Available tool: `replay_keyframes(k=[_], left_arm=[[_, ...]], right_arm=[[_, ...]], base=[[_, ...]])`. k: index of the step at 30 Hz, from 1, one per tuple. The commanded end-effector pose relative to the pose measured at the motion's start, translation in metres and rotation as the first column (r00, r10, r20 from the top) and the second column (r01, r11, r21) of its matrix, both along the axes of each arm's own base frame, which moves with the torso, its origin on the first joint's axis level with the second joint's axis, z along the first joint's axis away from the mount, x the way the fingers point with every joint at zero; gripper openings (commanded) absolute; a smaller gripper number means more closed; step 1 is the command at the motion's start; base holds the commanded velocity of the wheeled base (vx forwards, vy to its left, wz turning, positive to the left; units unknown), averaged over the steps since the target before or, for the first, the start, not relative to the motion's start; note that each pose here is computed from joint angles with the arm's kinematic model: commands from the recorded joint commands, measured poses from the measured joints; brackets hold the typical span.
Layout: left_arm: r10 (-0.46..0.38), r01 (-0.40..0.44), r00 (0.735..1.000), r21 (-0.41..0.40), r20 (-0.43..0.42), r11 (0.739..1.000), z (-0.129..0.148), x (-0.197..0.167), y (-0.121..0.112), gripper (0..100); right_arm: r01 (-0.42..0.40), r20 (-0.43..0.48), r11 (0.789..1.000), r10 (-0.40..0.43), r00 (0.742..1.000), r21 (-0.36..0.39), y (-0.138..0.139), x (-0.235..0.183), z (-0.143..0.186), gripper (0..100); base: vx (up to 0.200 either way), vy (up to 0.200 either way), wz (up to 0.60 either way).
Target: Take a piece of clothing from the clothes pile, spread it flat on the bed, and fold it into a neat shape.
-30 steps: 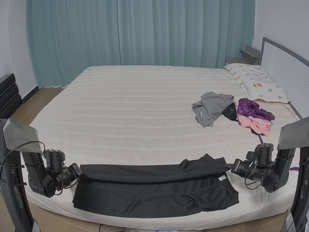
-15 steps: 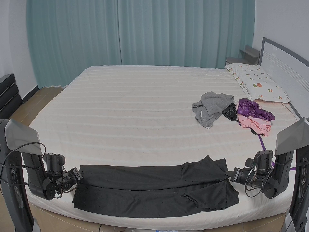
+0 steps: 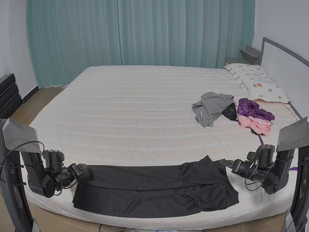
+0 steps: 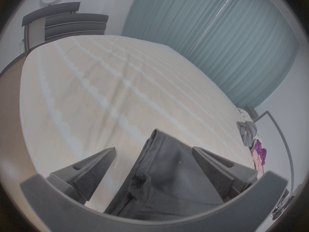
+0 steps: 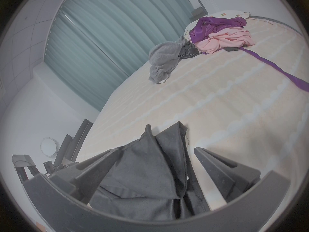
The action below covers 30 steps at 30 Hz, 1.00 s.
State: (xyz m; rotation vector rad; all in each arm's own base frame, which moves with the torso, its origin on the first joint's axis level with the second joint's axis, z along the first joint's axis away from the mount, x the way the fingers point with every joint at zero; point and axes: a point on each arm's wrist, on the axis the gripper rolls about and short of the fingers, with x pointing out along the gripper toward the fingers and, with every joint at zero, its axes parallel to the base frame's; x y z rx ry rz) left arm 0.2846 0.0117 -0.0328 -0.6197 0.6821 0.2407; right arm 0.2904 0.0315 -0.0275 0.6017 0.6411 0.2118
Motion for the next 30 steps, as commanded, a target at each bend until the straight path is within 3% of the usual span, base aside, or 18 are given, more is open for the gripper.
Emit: replay_keyframes(k=[1,4,9,18,19,30], left_arm=[[0.015,-0.014,0.997,-0.013,0.081,1.0,0.013,0.016,0.002,100],[0.017,-0.015,0.995,-0.017,0.102,1.0,0.015,0.034,0.001,100],[0.006,-0.005,0.999,-0.018,0.049,1.0,-0.003,0.056,-0.002,100],[0.0,0.0,1.0,-0.008,0.012,1.0,-0.016,0.056,-0.003,100],[0.001,-0.001,1.0,-0.007,0.01,1.0,-0.017,0.056,-0.003,0],[0.096,-0.096,0.995,0.0,0.033,0.995,-0.014,0.058,0.001,0]], right_arm=[[0.009,0.007,1.0,-0.009,1.0,0.011,-0.001,0.017,0.0,100],[0.019,-0.01,0.999,-0.018,1.0,0.036,0.002,0.034,-0.007,100],[0.024,-0.045,0.999,-0.022,0.999,0.043,0.004,0.048,-0.009,100],[0.027,-0.081,0.999,-0.024,0.996,0.043,0.004,0.054,-0.013,100],[0.026,-0.083,0.999,-0.022,0.996,0.043,0.004,0.054,-0.014,100],[0.084,-0.137,0.992,-0.07,0.988,0.096,0.003,0.066,-0.011,100]], base=[[0.0,0.0,0.0],[0.0,0.0,0.0],[0.0,0.0,0.0],[0.0,0.0,0.0],[0.0,0.0,0.0],[0.0,0.0,0.0]])
